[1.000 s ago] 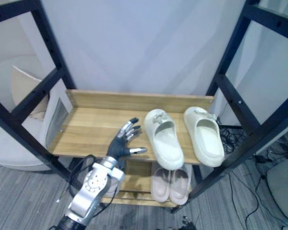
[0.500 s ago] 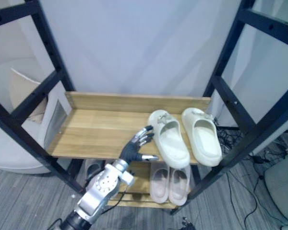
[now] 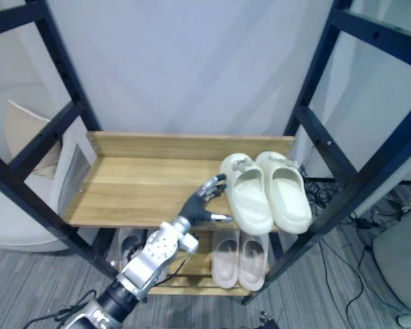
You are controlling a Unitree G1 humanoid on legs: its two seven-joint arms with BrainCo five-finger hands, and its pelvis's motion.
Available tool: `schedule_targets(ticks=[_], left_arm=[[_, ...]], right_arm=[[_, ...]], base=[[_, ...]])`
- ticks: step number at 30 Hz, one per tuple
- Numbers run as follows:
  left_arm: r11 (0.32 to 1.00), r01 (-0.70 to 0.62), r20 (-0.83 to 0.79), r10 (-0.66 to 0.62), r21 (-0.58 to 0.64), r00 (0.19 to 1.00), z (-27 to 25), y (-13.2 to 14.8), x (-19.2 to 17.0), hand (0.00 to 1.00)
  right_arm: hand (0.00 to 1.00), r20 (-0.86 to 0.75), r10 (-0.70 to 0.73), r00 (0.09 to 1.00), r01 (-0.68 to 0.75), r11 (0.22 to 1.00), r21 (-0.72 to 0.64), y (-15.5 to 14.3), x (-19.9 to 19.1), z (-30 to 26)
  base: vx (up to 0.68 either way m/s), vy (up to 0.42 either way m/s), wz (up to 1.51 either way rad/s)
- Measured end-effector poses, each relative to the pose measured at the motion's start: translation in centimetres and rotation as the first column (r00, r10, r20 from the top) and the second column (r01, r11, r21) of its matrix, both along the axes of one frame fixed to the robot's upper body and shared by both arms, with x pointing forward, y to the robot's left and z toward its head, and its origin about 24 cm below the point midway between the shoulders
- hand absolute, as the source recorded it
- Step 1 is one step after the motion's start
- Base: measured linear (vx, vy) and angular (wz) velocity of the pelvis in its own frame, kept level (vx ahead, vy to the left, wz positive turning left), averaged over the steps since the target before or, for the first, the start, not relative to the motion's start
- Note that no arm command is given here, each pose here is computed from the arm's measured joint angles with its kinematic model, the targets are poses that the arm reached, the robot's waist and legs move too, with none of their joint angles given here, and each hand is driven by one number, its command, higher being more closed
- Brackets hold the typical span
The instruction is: Organize the slippers on the shoe rack
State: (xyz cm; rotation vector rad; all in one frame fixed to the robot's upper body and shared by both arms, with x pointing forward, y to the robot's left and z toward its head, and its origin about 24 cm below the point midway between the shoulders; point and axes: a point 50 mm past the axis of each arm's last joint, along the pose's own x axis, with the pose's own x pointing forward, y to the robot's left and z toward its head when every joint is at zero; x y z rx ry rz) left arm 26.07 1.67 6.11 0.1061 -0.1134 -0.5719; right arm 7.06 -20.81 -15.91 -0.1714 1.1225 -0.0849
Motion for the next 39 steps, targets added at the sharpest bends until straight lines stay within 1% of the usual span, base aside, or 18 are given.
schedule_targets(ticks=[14,20,22,23,26,27,28,29,30,32,36,39], left_arm=[[0.999,-0.042,0.011,0.042,-0.026,0.999,0.7,1.2,0.6,0.00],[0.987,-0.063,-0.005,0.063,-0.148,0.998,1.6,2.6,-0.5,0.00],[0.975,-0.053,-0.026,0.048,-0.217,0.999,2.0,2.8,-1.1,0.00],[0.962,-0.031,-0.041,0.020,-0.272,0.999,2.2,2.9,-1.7,0.00],[0.929,0.023,-0.074,-0.054,-0.370,0.996,2.4,2.9,-2.9,0.00],[0.922,0.032,-0.079,-0.068,-0.385,0.995,2.5,2.9,-3.2,0.00],[0.906,0.068,-0.096,-0.118,-0.417,0.988,2.3,2.6,-3.9,0.00],[0.899,0.081,-0.105,-0.139,-0.430,0.985,2.2,2.5,-4.1,0.00],[0.883,0.124,-0.124,-0.201,-0.453,0.972,1.9,2.1,-5.0,0.00],[0.857,0.177,-0.149,-0.280,-0.483,0.949,1.4,1.5,-6.0,0.00],[0.840,0.235,-0.230,-0.385,-0.490,0.894,-0.5,1.0,-8.1,0.00],[0.858,0.213,-0.352,-0.402,-0.467,0.845,-3.5,1.3,-9.5,0.00]], right_arm=[[0.00,0.009,-0.003,1.000,0.003,1.000,0.008,0.3,0.3,0.0],[0.00,0.011,-0.001,1.000,0.001,1.000,0.008,0.3,0.4,0.0],[0.00,0.010,-0.001,1.000,0.001,1.000,0.008,0.3,0.4,0.0],[0.00,0.010,0.000,1.000,0.000,1.000,0.009,0.2,0.4,0.0],[0.00,0.008,0.005,1.000,-0.005,1.000,0.009,0.1,0.3,0.0],[0.00,0.009,0.009,1.000,-0.009,1.000,0.007,0.0,0.3,0.1],[0.00,0.009,0.016,1.000,-0.016,1.000,0.006,0.0,0.3,0.1],[0.00,0.008,0.019,1.000,-0.019,1.000,0.004,-0.2,0.3,0.1],[0.00,0.008,0.032,0.999,-0.032,0.999,0.006,0.0,0.3,0.1],[0.00,0.011,0.043,0.999,-0.043,0.999,0.008,-0.1,0.3,0.1],[0.00,0.015,0.050,0.999,-0.050,0.999,0.010,-0.1,0.4,0.1],[0.00,0.018,0.073,0.997,-0.073,0.997,0.007,-0.2,0.5,0.2]], base=[[0.00,0.000,0.01],[0.00,0.004,0.04],[-0.02,0.003,0.05],[-0.04,0.005,0.06],[-0.05,0.005,0.07],[-0.03,0.010,0.07],[-0.02,0.009,0.08],[-0.04,0.007,0.11],[-0.03,0.004,0.08],[-0.02,0.002,0.03],[0.00,0.000,0.00],[0.00,0.000,0.00]])
